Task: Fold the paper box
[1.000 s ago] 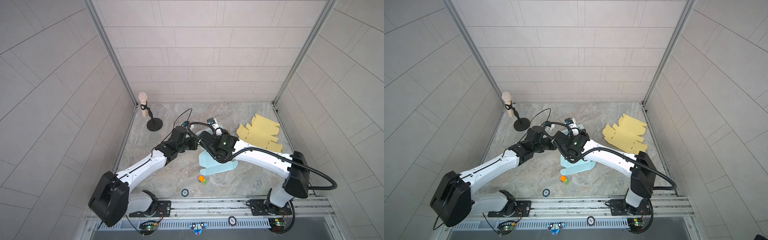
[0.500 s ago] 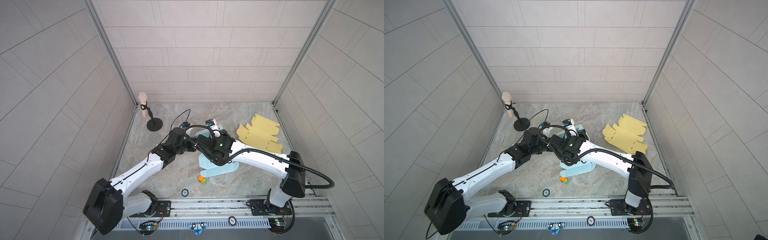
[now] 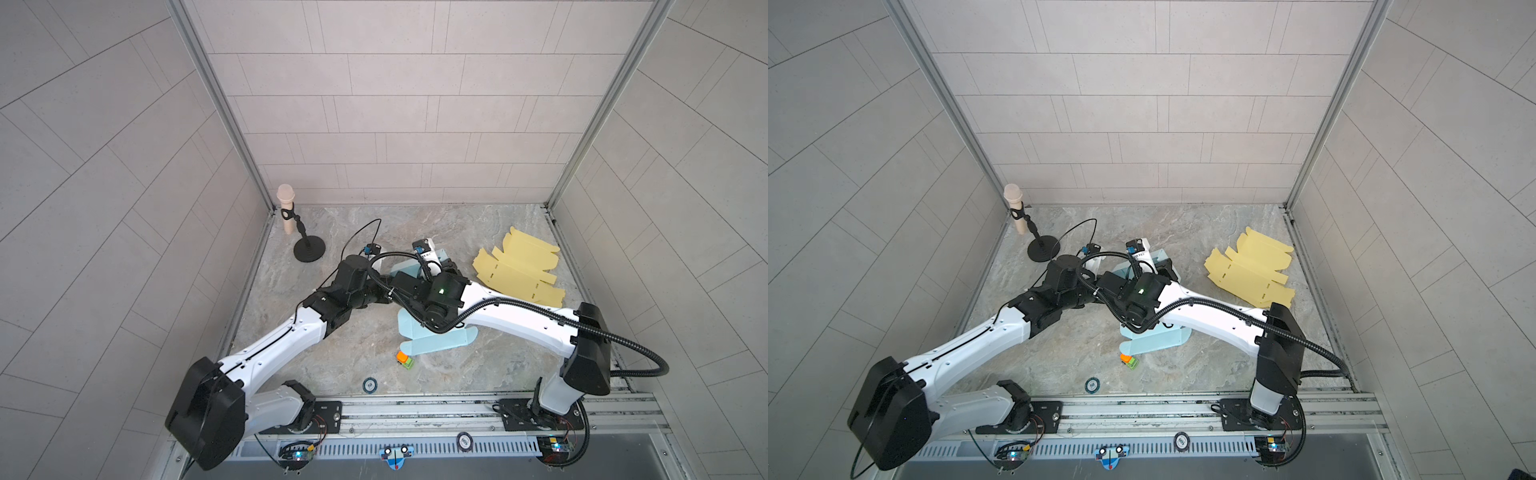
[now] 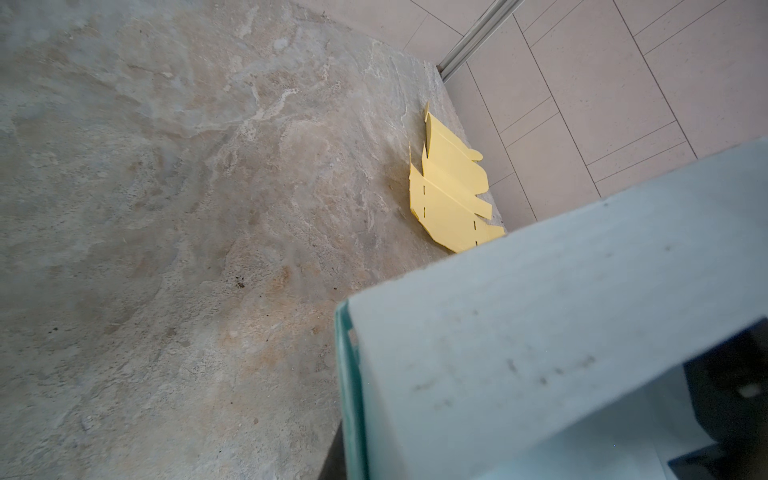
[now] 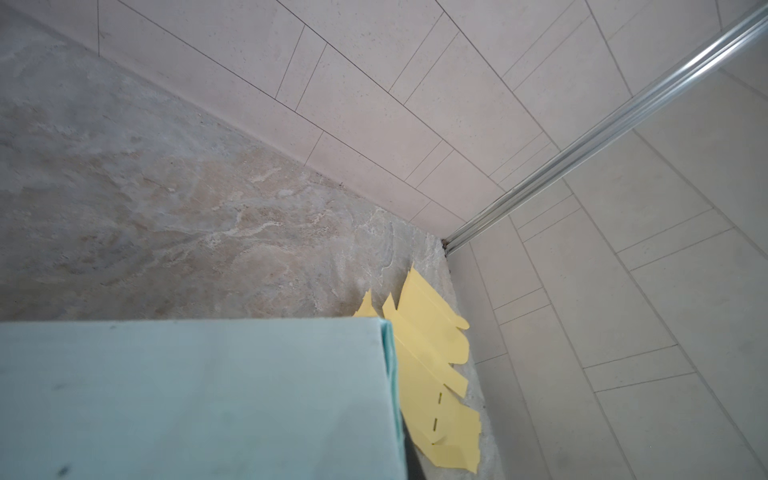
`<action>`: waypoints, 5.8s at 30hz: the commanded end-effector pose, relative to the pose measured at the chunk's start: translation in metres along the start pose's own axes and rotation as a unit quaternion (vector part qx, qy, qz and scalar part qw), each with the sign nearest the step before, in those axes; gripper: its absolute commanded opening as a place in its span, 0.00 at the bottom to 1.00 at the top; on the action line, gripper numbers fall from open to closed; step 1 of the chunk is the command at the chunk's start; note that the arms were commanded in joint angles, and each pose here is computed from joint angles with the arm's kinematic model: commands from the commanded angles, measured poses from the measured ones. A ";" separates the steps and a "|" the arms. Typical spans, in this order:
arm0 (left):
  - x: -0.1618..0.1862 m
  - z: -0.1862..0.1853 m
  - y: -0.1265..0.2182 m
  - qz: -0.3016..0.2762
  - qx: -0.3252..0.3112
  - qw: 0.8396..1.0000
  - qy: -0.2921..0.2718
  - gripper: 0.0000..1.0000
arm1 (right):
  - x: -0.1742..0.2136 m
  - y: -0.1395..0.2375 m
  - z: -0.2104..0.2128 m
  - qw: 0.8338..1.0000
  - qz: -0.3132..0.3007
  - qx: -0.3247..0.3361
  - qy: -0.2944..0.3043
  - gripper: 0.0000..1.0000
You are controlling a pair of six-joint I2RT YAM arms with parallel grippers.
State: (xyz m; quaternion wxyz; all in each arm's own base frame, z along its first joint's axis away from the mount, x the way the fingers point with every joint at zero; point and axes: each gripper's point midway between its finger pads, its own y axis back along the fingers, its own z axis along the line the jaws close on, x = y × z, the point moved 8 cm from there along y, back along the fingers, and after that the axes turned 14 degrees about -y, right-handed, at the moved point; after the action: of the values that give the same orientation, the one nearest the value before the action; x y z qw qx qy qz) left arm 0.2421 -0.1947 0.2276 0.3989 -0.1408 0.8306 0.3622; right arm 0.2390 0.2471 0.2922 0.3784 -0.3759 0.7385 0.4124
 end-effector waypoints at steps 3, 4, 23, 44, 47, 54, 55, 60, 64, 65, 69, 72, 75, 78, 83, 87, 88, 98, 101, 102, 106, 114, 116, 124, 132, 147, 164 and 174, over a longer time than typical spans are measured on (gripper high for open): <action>-0.015 -0.022 0.009 -0.037 0.057 0.997 -0.029 0.11 | 0.000 0.003 0.003 1.000 -0.009 0.007 0.004 0.00; -0.015 -0.021 0.009 -0.038 0.055 0.997 -0.029 0.11 | 0.000 0.004 0.004 1.000 -0.013 0.010 0.007 0.00; -0.008 -0.010 0.005 -0.025 0.009 0.999 -0.024 0.11 | -0.003 0.022 -0.018 0.994 -0.012 -0.056 -0.090 0.41; -0.001 0.010 -0.011 0.014 -0.069 0.995 -0.071 0.13 | 0.011 0.048 -0.046 0.939 0.015 -0.299 -0.169 0.80; -0.001 0.011 -0.014 0.023 -0.072 0.992 -0.097 0.14 | 0.007 0.045 -0.065 0.935 0.009 -0.298 -0.192 0.83; 0.004 0.019 -0.030 0.040 -0.084 0.988 -0.127 0.14 | 0.007 -0.008 -0.104 0.900 0.071 -0.308 -0.300 0.86; 0.004 0.020 -0.033 0.041 -0.088 0.987 -0.129 0.14 | 0.007 -0.015 -0.105 0.899 0.080 -0.307 -0.301 0.86; 0.004 0.028 -0.051 0.052 -0.115 0.981 -0.149 0.14 | 0.008 -0.045 -0.091 0.893 0.118 -0.332 -0.281 0.86; 0.004 0.033 -0.068 0.064 -0.128 0.976 -0.165 0.14 | 0.009 -0.060 -0.071 0.884 0.140 -0.360 -0.262 0.86; 0.005 0.034 -0.072 0.069 -0.132 0.974 -0.170 0.13 | 0.010 -0.064 -0.065 0.880 0.147 -0.369 -0.259 0.86; 0.007 0.036 -0.083 0.079 -0.146 0.967 -0.194 0.13 | 0.014 -0.076 -0.044 0.865 0.175 -0.399 -0.250 0.85; 0.011 0.038 -0.089 0.086 -0.153 0.963 -0.204 0.13 | 0.019 -0.086 -0.029 0.861 0.194 -0.405 -0.237 0.85; 0.016 0.044 -0.095 0.093 -0.164 0.960 -0.208 0.14 | 0.022 -0.098 -0.017 0.852 0.215 -0.411 -0.245 0.85; 0.019 0.047 -0.099 0.093 -0.170 0.958 -0.210 0.15 | 0.021 -0.113 -0.008 0.840 0.225 -0.416 -0.266 0.85; 0.024 0.052 -0.105 0.090 -0.178 0.958 -0.207 0.16 | 0.025 -0.128 0.018 0.824 0.271 -0.438 -0.238 0.83; 0.027 0.056 -0.110 0.084 -0.184 0.958 -0.204 0.20 | 0.037 -0.134 0.029 0.816 0.290 -0.444 -0.231 0.82; 0.027 0.057 -0.111 0.081 -0.187 0.958 -0.202 0.22 | 0.041 -0.136 0.031 0.814 0.297 -0.443 -0.230 0.82; 0.030 0.072 -0.113 0.031 -0.181 0.970 -0.158 0.24 | 0.052 -0.138 0.042 0.792 0.318 -0.463 -0.238 0.81; 0.029 0.075 -0.116 0.022 -0.180 0.971 -0.156 0.23 | 0.058 -0.139 0.050 0.774 0.334 -0.479 -0.244 0.81; 0.028 0.077 -0.116 0.016 -0.181 0.971 -0.153 0.23 | 0.059 -0.139 0.051 0.768 0.337 -0.485 -0.248 0.81; 0.025 0.082 -0.118 -0.002 -0.171 0.973 -0.154 0.23 | 0.063 -0.137 0.061 0.738 0.351 -0.511 -0.267 0.81; 0.024 0.085 -0.126 -0.016 -0.164 0.972 -0.167 0.22 | 0.065 -0.135 0.069 0.697 0.364 -0.541 -0.299 0.80; 0.025 0.086 -0.127 -0.018 -0.167 0.971 -0.168 0.21 | 0.065 -0.134 0.070 0.690 0.366 -0.545 -0.305 0.80; 0.025 0.090 -0.129 -0.024 -0.183 0.967 -0.173 0.20 | 0.069 -0.134 0.077 0.651 0.376 -0.562 -0.344 0.80; 0.026 0.087 -0.136 -0.027 -0.157 0.972 -0.173 0.23 | 0.074 -0.135 0.076 0.653 0.378 -0.554 -0.352 0.80; 0.028 0.086 -0.130 -0.029 -0.158 0.973 -0.166 0.31 | 0.071 -0.134 0.055 0.737 0.364 -0.486 -0.297 0.78; 0.033 0.086 -0.121 -0.028 -0.165 0.973 -0.160 0.44 | 0.066 -0.129 0.041 0.785 0.348 -0.446 -0.252 0.74; 0.011 0.091 -0.136 -0.032 -0.118 0.974 -0.190 0.48 | 0.064 -0.129 0.049 0.773 0.359 -0.466 -0.239 0.67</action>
State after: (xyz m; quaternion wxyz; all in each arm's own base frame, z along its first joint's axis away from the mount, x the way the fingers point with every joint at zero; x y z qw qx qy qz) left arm 0.3451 -0.2161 0.1045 0.5121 -0.1545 0.6881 0.4903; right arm 0.3360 0.2221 0.1719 0.1594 -0.0935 0.4229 0.8872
